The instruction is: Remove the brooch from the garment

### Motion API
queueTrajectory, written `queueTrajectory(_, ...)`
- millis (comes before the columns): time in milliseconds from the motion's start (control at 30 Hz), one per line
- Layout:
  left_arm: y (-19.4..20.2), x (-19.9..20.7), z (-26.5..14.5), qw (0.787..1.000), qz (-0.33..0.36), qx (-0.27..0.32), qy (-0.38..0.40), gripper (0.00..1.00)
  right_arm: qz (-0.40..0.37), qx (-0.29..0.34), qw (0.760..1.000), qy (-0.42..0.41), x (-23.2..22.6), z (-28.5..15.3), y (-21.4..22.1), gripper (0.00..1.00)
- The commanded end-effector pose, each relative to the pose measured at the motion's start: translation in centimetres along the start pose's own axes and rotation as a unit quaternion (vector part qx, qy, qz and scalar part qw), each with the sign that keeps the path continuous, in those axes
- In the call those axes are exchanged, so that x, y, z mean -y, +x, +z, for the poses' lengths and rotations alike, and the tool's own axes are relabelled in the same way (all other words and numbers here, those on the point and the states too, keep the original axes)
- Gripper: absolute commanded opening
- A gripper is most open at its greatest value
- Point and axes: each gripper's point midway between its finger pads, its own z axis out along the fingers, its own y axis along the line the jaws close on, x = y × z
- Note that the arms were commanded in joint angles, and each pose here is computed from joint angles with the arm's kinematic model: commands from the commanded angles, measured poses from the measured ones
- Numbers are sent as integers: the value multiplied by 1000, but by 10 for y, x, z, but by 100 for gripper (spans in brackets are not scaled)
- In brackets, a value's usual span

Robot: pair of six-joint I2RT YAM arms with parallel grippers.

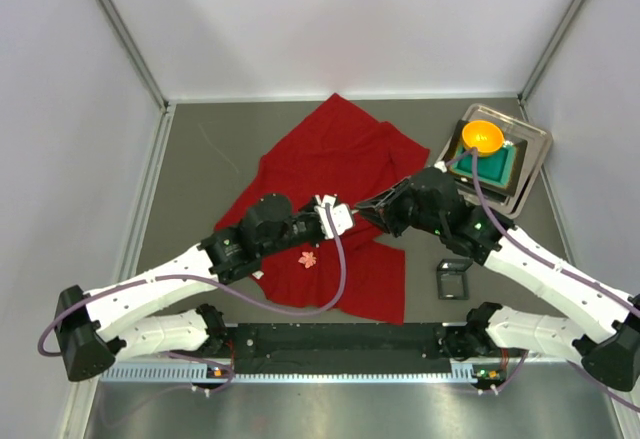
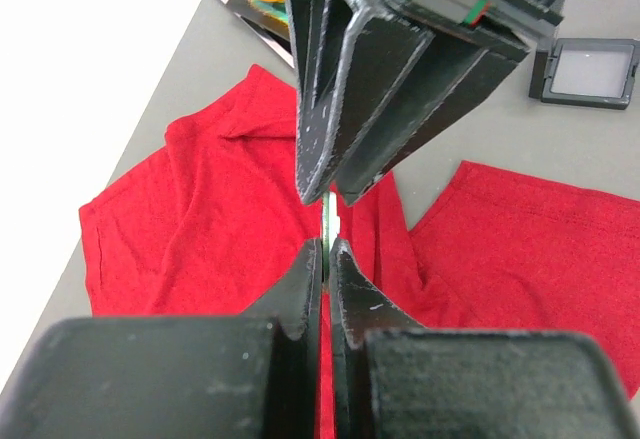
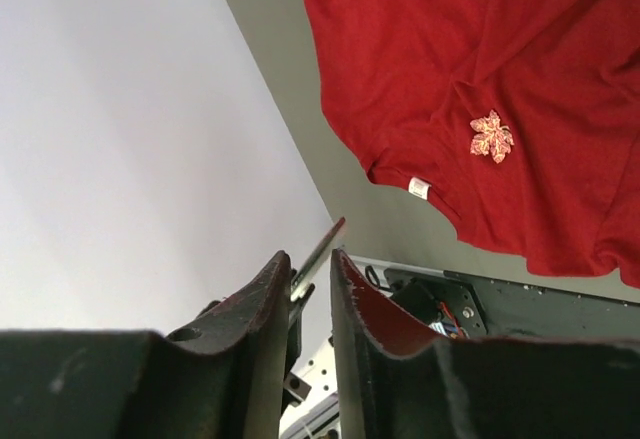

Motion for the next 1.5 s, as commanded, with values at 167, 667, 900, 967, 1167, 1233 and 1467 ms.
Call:
queueTrajectory(167,-21,4,6,1000,24,17,2,0,17,1,1000,-23,-22,-6,-1,22)
queueTrajectory(667,-14,7,14,998,65,-5,-8,0,41,-20,999,-17,-15,-6,7,22)
queueTrajectory(900,-18,10,16,996,85,-9,-10,0,46,-27,998,-17,-13,-6,9,9)
queueTrajectory(967,-22,13,14,996,86,-1,-8,0,46,-31,998,-15,-10,-4,11,3)
queueTrajectory(1167,-28,18,11,996,86,8,-8,0,35,-23,999,-7,-2,0,8,0)
queueTrajectory(1233,-25,21,11,996,90,6,-5,0,28,-13,1000,-4,1,3,4,0)
queueTrajectory(1467,-25,24,16,998,53,-9,-17,19,-13,19,999,-27,4,-1,-7,0)
